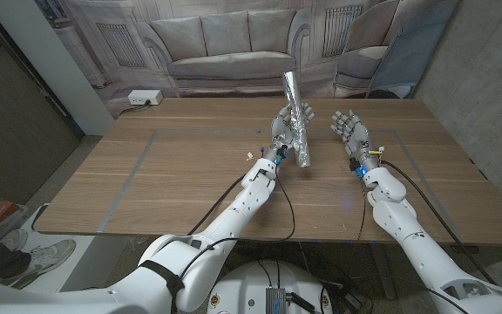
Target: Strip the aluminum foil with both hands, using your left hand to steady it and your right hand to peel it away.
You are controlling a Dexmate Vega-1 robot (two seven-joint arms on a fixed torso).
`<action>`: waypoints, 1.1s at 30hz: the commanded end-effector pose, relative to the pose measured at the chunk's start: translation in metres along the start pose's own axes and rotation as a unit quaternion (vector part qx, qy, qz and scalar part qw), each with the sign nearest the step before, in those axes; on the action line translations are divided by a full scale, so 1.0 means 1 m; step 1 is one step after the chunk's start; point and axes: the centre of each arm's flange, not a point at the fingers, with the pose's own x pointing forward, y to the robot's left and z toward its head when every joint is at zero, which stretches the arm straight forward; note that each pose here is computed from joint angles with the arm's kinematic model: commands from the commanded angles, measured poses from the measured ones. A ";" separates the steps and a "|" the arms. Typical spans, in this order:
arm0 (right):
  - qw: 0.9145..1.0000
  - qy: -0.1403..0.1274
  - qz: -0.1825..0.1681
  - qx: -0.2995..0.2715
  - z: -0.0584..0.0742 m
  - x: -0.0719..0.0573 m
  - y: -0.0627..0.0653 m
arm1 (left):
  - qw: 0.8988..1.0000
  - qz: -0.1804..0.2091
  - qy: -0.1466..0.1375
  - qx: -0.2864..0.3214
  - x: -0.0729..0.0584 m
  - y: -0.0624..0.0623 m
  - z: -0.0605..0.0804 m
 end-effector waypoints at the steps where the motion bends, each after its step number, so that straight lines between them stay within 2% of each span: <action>1: 1.000 0.002 0.003 -0.005 0.003 0.003 0.004 | 0.999 -0.023 -0.004 -0.024 -0.003 0.000 -0.002; 5: 1.000 0.003 0.004 -0.004 0.002 0.004 0.005 | 1.000 -0.010 -0.007 -0.020 -0.005 0.001 0.000; 10: 1.000 0.003 0.006 -0.004 0.002 0.005 0.006 | 0.999 -0.026 0.000 -0.027 -0.002 0.003 -0.001; 12: 1.000 0.003 0.007 -0.003 0.002 0.006 0.007 | 0.999 -0.026 -0.008 -0.031 -0.002 0.002 -0.001; 14: 1.000 0.003 0.008 -0.004 0.002 0.007 0.007 | 0.998 -0.043 -0.008 -0.033 0.000 0.002 -0.002; 16: 1.000 0.003 0.009 -0.004 0.002 0.008 0.008 | 0.999 -0.034 -0.010 -0.031 0.000 0.002 -0.001; 17: 1.000 0.003 0.009 -0.004 0.002 0.008 0.008 | 0.998 -0.046 -0.010 -0.036 0.001 0.002 -0.002; 19: 1.000 0.002 0.010 -0.004 0.002 0.009 0.008 | 0.999 -0.032 -0.014 -0.041 0.000 0.001 -0.003; 26: 1.000 0.000 0.028 -0.011 0.008 0.014 0.016 | 0.998 -0.037 -0.013 -0.053 0.002 0.002 -0.006; 27: 0.999 -0.001 0.031 -0.014 0.009 0.015 0.017 | 0.997 -0.051 -0.014 -0.064 0.005 0.003 -0.007; 29: 0.999 -0.002 0.035 -0.016 0.011 0.017 0.019 | 0.997 -0.057 -0.011 -0.048 0.004 0.002 -0.004; 31: 0.999 -0.003 0.038 -0.018 0.013 0.018 0.020 | 0.996 -0.062 -0.014 -0.060 0.006 0.003 -0.004; 33: 0.999 -0.002 0.039 -0.019 0.013 0.019 0.021 | 0.998 -0.052 -0.011 -0.045 0.004 0.003 -0.003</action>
